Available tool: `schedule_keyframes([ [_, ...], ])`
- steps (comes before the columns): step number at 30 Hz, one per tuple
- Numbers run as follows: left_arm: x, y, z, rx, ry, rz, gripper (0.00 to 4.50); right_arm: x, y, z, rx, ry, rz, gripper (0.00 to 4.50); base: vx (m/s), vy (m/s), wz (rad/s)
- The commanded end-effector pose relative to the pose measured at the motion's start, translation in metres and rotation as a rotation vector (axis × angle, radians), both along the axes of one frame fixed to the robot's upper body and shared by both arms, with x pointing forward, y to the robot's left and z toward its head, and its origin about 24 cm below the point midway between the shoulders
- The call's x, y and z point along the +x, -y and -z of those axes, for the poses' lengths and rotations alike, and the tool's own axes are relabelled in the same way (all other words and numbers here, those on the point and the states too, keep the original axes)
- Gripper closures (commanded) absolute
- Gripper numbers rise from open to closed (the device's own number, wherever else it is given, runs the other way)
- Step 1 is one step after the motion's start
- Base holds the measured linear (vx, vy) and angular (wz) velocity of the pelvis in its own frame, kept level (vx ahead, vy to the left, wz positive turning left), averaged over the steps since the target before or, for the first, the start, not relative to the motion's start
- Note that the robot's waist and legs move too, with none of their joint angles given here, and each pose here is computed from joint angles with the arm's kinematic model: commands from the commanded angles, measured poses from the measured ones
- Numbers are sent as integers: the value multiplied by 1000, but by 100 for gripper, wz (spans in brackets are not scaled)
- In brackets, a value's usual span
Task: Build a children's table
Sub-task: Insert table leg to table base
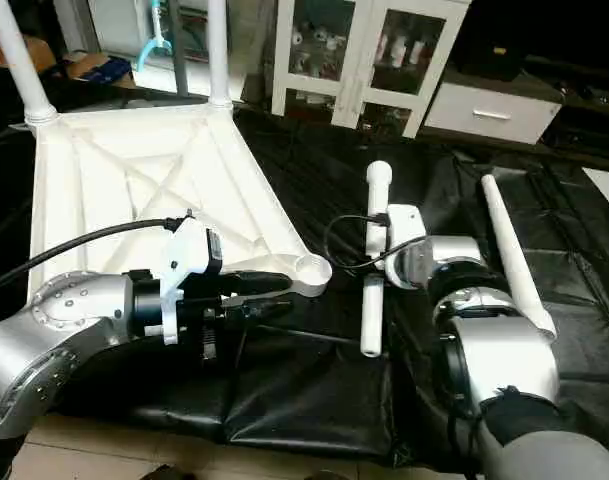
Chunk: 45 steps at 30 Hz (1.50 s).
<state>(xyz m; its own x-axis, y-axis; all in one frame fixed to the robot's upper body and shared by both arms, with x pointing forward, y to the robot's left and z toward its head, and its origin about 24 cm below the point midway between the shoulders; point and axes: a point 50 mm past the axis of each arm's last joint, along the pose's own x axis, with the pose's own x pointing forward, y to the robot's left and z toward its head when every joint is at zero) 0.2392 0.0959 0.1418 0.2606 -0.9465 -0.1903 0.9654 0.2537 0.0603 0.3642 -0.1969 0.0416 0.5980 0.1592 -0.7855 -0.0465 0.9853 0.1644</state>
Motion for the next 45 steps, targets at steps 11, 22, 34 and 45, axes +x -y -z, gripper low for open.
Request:
schedule_keyframes([
  [11,18,2,-10,-41,70,-93,312,-20,23,20,198,-65,170,181,0,0,0],
  [22,32,-1,-22,-142,86,-190,312,-22,34,21,246,-11,222,272,0,0,0],
  [34,56,-6,-44,-304,97,-367,312,-11,44,-5,231,404,107,302,0,0,0],
  [45,59,17,-58,-537,-119,-343,279,-32,16,-60,107,998,-126,303,0,0,0],
])
